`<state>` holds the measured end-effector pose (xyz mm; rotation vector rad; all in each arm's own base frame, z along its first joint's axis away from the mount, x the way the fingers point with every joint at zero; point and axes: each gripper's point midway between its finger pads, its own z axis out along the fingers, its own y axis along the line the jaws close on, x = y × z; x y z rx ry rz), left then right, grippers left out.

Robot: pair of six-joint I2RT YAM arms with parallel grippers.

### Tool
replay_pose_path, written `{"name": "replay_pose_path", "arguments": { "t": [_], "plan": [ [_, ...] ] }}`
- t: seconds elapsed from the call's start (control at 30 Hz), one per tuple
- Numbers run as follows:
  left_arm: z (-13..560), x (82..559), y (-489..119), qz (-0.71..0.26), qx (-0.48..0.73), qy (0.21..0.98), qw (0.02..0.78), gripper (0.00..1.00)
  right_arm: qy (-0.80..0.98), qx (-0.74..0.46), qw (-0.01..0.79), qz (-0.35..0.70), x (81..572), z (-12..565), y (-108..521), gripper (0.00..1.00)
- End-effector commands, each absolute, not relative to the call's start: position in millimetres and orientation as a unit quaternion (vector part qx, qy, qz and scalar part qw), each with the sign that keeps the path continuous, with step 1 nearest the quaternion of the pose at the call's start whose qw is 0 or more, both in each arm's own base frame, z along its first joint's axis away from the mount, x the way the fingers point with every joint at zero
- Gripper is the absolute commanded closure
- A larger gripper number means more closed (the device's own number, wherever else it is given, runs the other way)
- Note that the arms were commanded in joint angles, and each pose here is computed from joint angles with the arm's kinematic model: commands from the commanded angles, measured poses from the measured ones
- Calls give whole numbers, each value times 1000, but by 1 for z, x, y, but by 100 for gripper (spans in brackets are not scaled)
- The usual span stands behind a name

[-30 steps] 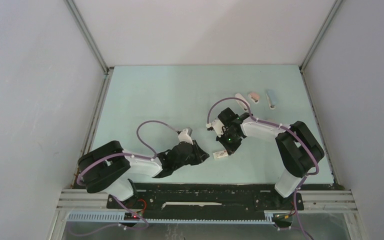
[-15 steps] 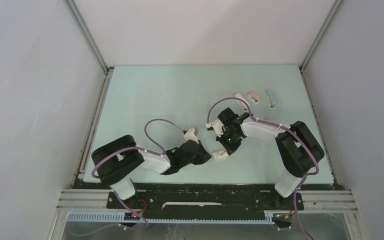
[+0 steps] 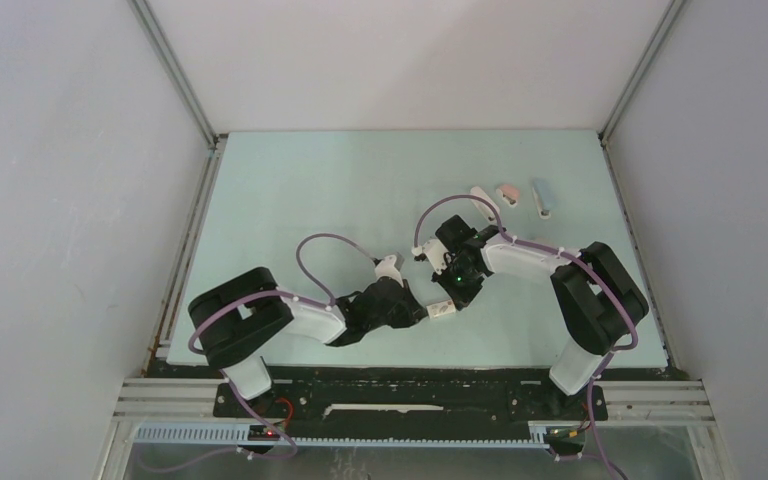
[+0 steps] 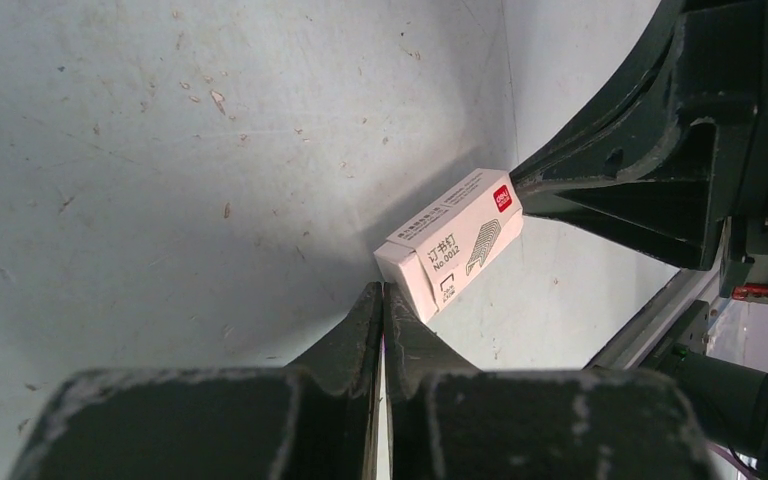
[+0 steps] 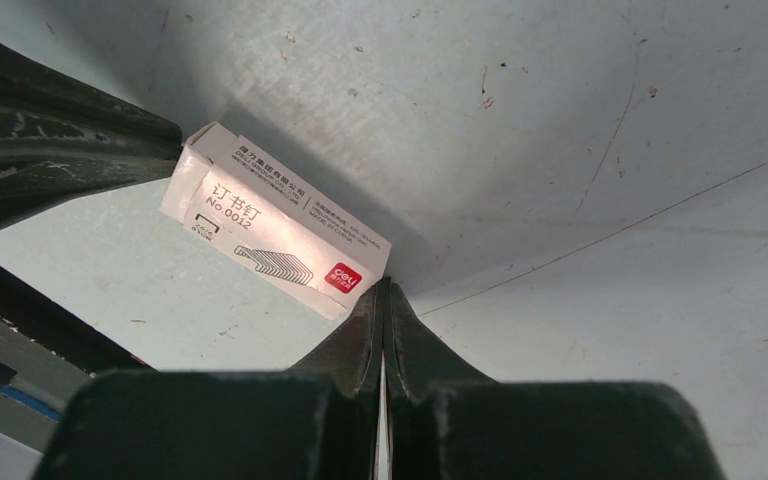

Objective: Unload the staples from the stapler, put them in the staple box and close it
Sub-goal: Close the staple box at the center of the board.

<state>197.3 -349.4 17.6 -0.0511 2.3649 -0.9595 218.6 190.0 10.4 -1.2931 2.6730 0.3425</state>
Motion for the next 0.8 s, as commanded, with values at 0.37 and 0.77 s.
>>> {"name": "replay_pose_path", "arguments": {
  "t": [0.37,0.77],
  "plan": [
    [29,207,-367,-371,-4,879,299,94,883,-444,46,142,201,-9,201,96],
    [34,205,-346,-354,-8,880,317,91,887,-441,62,122,214,-5,190,95]
  ]
}}
